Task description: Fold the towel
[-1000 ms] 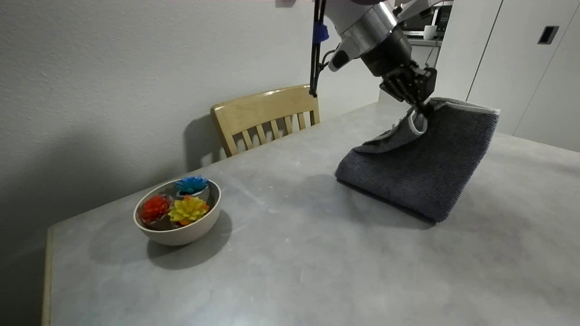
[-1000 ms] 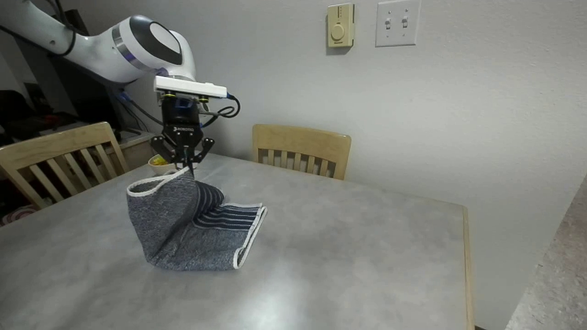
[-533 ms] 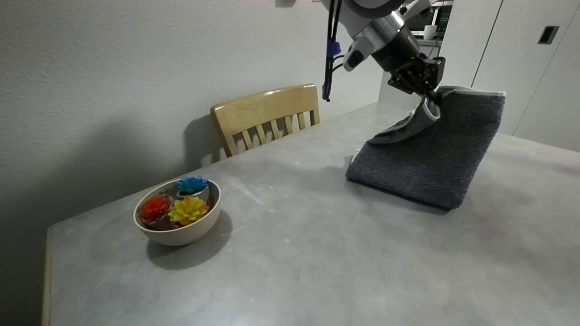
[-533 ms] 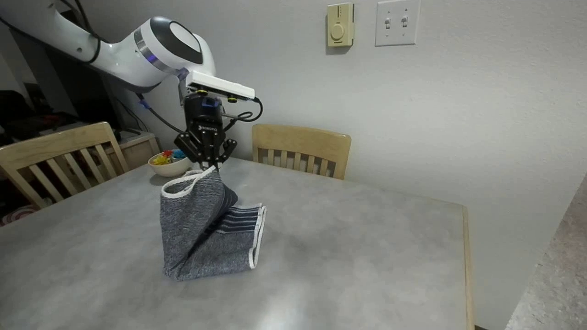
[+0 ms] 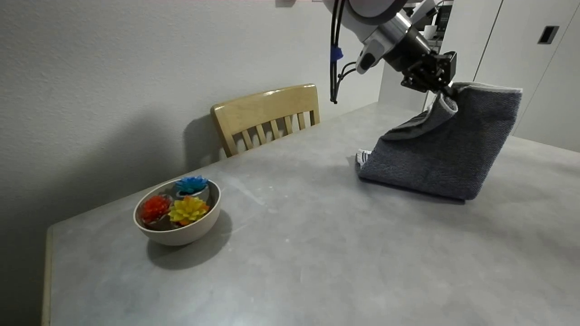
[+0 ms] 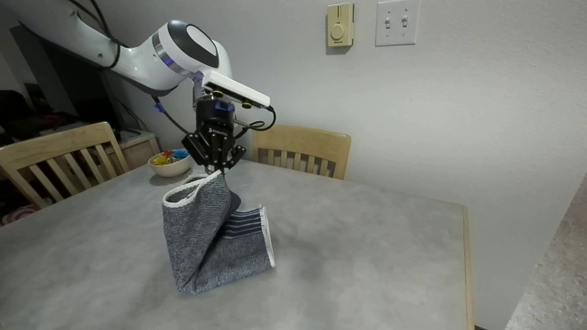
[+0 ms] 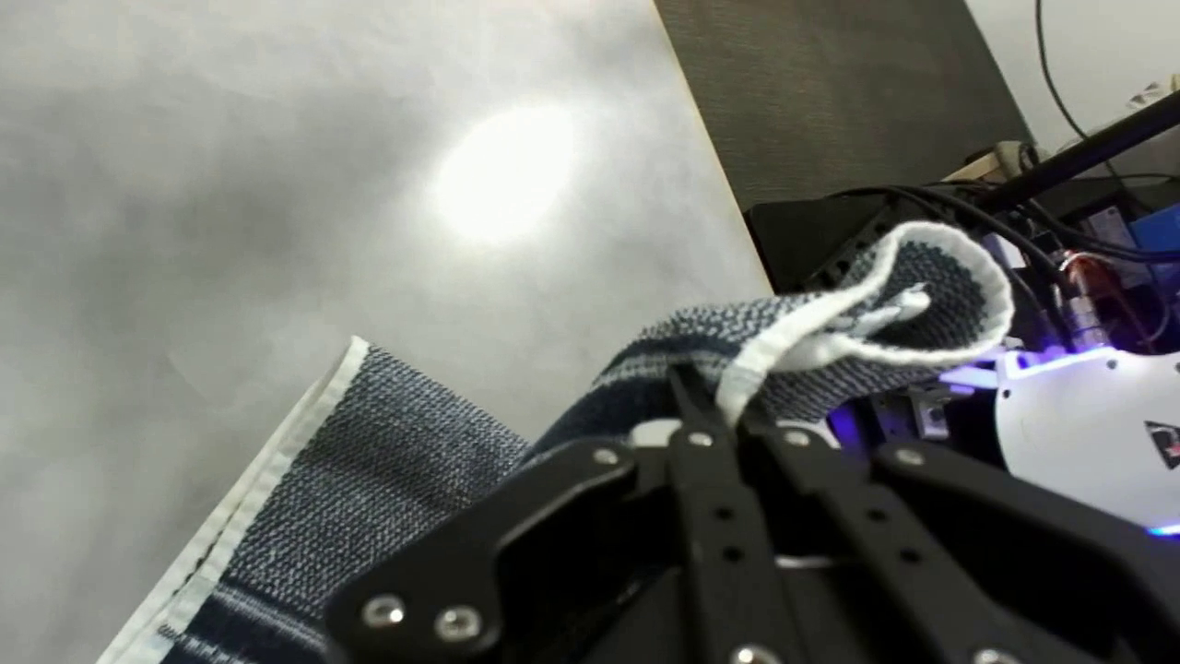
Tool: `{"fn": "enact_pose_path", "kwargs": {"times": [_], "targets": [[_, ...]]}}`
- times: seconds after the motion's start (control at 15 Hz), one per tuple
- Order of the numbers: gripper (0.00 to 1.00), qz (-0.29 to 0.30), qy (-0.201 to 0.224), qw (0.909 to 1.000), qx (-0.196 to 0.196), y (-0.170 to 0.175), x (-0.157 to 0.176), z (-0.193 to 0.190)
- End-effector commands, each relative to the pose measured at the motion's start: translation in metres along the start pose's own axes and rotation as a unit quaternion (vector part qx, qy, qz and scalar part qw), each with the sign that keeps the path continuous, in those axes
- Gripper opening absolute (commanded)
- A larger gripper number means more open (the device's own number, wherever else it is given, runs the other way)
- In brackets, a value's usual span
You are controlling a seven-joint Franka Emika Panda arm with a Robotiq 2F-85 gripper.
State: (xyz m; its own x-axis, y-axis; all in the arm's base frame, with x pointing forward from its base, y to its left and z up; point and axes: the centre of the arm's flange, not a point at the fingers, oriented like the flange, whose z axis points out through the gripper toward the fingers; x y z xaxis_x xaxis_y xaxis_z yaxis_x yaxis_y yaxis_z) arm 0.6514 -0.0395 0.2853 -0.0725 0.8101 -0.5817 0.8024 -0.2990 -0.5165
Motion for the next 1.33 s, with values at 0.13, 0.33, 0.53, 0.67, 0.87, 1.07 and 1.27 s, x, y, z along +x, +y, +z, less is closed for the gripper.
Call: {"fn": "enact_pose_path", "kwargs": {"times": [0.13,0.33,0.53,0.67,0.87,1.07,1.27], "targets": [[0.01,-0.044,-0.048,0.9973,0.034,0.011,-0.014,0.007],[0.01,-0.038,-0.059,0.997,0.033,0.023,-0.019,0.012],[0.38,-0.026,-0.059,0.9972,0.038,0.031,-0.023,0.015],[0.53,-0.018,-0.058,0.9975,0.037,0.034,-0.026,0.015],[0.73,-0.014,-0.057,0.9978,0.032,0.032,-0.027,0.013],[0.95,-0.008,-0.055,0.9981,0.027,0.03,-0.027,0.011],[1.0,0.034,-0.022,0.9989,0.025,0.019,-0.027,0.004]]}}
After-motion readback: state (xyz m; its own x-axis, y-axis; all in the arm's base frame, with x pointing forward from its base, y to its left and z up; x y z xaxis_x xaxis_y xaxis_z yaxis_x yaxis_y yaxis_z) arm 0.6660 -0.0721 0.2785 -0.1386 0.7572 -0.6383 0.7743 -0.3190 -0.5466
